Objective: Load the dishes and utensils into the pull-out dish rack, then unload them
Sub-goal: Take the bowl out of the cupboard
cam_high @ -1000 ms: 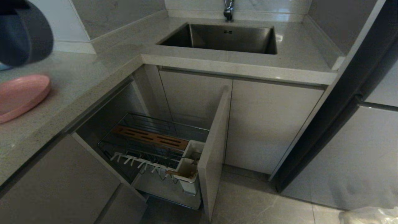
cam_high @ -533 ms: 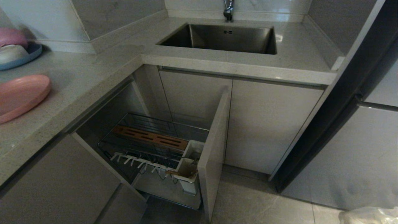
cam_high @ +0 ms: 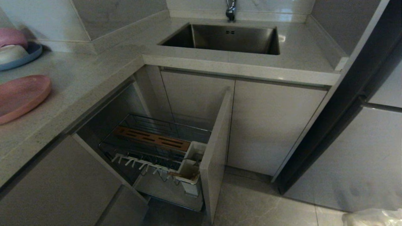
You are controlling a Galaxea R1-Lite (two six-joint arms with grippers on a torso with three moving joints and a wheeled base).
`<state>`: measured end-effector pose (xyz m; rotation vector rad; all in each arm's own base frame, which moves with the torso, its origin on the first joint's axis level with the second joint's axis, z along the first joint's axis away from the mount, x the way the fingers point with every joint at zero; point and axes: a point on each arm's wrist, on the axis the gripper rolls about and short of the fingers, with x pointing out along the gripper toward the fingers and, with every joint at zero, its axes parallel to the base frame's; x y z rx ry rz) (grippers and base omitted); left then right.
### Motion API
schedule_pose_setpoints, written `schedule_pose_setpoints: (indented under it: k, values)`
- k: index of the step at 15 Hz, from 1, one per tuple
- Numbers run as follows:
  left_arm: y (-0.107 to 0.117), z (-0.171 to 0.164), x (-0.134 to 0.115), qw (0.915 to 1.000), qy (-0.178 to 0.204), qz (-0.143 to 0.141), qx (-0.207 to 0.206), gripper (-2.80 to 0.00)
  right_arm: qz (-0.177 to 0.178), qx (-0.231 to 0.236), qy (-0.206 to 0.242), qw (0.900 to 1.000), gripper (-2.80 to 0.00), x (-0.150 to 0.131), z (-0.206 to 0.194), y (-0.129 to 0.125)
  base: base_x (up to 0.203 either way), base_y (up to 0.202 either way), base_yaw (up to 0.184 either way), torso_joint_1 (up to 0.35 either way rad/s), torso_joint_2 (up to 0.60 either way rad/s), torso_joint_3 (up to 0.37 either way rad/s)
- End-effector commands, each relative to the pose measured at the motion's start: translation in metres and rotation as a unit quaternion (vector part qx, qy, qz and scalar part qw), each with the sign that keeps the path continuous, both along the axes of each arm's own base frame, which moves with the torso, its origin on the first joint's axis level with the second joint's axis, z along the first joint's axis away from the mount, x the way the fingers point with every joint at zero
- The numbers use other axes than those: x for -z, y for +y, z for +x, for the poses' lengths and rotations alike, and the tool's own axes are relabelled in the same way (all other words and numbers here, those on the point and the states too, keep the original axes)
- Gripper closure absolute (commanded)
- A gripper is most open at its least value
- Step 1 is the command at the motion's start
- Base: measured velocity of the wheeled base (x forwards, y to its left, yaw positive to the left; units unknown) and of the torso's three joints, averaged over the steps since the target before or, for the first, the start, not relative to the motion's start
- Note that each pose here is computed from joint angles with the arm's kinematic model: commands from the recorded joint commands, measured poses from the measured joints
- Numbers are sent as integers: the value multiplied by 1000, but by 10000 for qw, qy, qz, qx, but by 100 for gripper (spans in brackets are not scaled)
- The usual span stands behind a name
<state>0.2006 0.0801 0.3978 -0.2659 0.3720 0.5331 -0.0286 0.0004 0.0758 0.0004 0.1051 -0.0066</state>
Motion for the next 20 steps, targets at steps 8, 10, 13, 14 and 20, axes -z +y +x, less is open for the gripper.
schedule_pose_setpoints:
  k: [8,10,13,14,20]
  values:
    - [6,15,16,9986,478,-227,36,0,-5,-3,4,10000,0,0,0,0,0,0,0,0,0,0]
    - [6,15,17,9984,502,-247,39,0,2,-3,4,10000,0,0,0,0,0,0,0,0,0,0]
    - [6,15,17,9984,494,-262,22,0,2,-2,4,10000,0,0,0,0,0,0,0,0,0,0]
    - [6,15,17,9984,495,-258,15,0,2,-2,4,10000,0,0,0,0,0,0,0,0,0,0]
    - [6,15,17,9985,484,-252,12,0,1,-2,4,10000,0,0,0,0,0,0,0,0,0,0]
